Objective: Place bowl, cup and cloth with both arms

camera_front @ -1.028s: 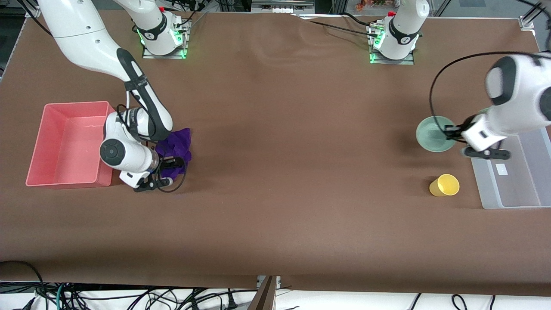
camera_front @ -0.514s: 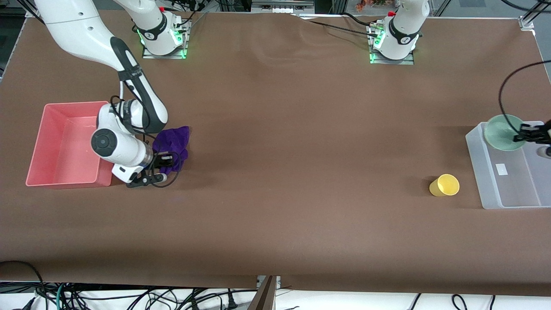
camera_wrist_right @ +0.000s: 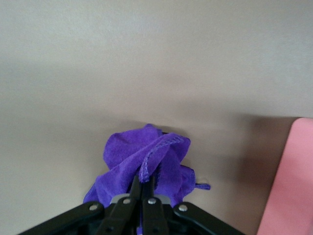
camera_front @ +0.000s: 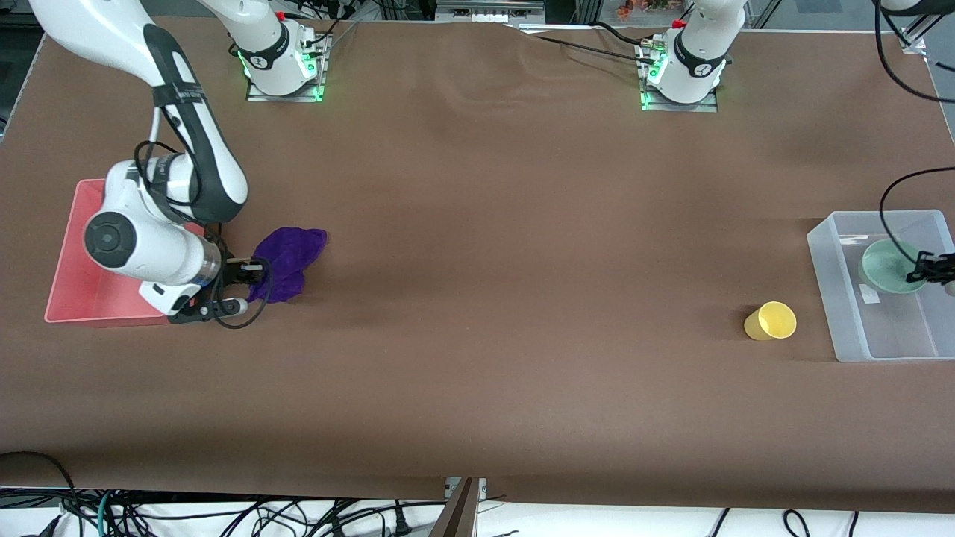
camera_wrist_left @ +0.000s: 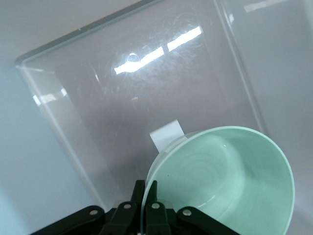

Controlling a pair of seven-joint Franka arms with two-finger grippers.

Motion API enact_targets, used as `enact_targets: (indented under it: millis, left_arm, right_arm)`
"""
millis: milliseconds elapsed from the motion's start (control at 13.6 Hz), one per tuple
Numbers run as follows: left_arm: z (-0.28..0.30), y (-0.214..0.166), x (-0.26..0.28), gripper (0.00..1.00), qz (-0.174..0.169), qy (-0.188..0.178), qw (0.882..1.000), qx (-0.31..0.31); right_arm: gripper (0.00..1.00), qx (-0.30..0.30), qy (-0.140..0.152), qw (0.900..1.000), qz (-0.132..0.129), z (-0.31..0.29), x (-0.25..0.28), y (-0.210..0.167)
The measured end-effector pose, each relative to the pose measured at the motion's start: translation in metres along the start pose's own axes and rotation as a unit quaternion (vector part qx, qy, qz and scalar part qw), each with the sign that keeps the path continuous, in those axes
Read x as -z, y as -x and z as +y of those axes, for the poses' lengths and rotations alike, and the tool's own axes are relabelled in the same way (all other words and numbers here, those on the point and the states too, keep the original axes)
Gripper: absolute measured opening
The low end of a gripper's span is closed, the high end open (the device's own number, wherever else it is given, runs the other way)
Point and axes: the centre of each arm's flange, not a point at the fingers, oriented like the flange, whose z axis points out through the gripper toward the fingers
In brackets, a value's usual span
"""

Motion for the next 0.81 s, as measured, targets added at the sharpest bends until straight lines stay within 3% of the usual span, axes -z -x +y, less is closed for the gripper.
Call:
enact_targets:
  millis: [147, 367, 514, 807]
  left_arm:
    - [-0.001, -0.004, -0.009, 0.1, 0.004, 0.002, 1.0, -0.002]
    - [-0.002, -0.014, 0.014, 0.39, 0.014, -0.005, 1.0, -0.008]
    - [0.011, -0.029, 0.059, 0.59, 0.013, 0.005, 1.0, -0.023]
    - [0.098, -0.11, 0.16, 0.98, 0.009, 0.004, 0.997, -0.081]
  right_arm:
    - [0.02, 0.001, -0.001, 1.0, -0.015, -0.001, 0.015, 0.001]
    - [0.02, 0.002, -0.005, 0.998, -0.06, -0.003, 0.072, 0.005]
    - [0.02, 0.004, -0.008, 0.996, -0.083, -0.002, 0.125, 0.015]
    - [0.02, 0.032, -0.02, 0.993, -0.114, 0.034, 0.219, 0.059]
